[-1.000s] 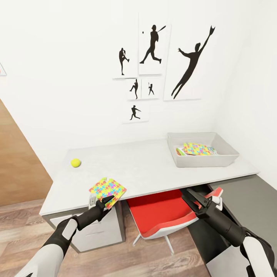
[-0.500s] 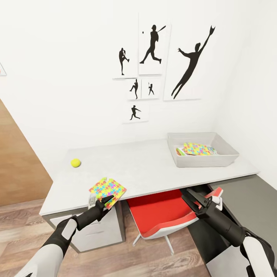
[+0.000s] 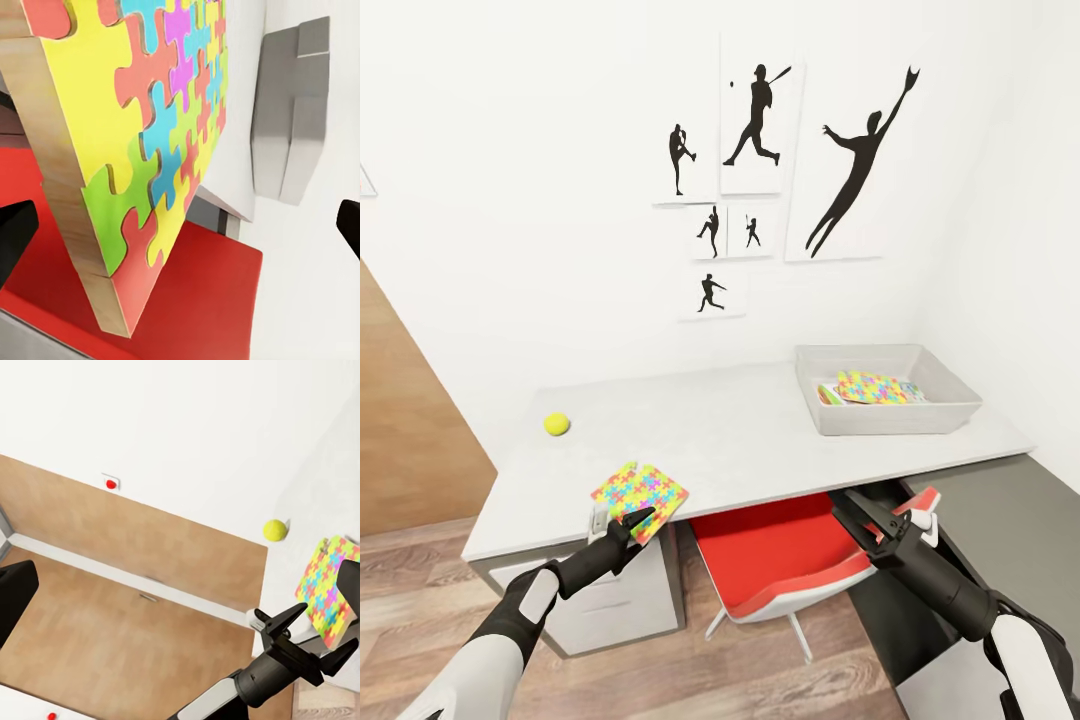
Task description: Put all the toys in the child's room - the three board games (two on the bed and one on the table), the two jigsaw puzzles on the table, and the tennis ball on the table - inside the toy box on the table in the child's room.
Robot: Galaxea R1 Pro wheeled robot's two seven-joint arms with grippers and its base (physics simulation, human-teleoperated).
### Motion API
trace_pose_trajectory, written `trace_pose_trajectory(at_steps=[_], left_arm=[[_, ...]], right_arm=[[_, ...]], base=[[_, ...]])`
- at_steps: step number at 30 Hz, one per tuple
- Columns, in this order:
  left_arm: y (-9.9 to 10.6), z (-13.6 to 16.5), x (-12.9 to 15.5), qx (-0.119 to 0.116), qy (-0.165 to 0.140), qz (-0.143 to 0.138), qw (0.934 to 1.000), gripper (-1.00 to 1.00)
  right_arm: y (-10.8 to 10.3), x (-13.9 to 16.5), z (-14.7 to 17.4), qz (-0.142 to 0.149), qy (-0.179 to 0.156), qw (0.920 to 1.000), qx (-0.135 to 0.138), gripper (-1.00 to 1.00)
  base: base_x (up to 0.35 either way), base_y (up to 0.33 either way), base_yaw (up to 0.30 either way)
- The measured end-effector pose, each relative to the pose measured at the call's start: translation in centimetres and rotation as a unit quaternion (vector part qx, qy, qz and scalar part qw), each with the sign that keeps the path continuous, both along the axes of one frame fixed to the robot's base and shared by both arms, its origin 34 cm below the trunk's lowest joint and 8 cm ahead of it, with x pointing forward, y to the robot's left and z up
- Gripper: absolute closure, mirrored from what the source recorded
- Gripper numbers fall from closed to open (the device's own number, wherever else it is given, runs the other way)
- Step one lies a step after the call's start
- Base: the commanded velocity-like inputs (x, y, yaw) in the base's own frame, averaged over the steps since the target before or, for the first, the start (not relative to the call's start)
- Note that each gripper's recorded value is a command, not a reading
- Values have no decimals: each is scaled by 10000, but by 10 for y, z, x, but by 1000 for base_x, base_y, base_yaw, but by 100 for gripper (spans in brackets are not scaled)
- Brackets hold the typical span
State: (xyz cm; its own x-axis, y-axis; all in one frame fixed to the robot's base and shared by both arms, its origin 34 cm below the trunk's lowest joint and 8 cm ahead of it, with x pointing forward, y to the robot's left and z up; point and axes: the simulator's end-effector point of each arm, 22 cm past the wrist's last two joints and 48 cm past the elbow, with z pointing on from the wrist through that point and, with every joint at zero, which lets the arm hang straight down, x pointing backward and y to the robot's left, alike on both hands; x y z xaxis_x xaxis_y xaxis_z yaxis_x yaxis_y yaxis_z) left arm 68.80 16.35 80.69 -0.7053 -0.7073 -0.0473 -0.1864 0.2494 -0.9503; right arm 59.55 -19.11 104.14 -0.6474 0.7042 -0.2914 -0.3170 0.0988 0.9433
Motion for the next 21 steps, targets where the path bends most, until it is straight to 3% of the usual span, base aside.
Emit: trace_pose_trajectory(at_steps=[21], left_arm=[[0, 0, 0, 10, 1, 2, 10000, -100]], right_arm=[[0, 0, 0, -2, 5, 10000, -3, -100]], base=[[10, 7, 0]])
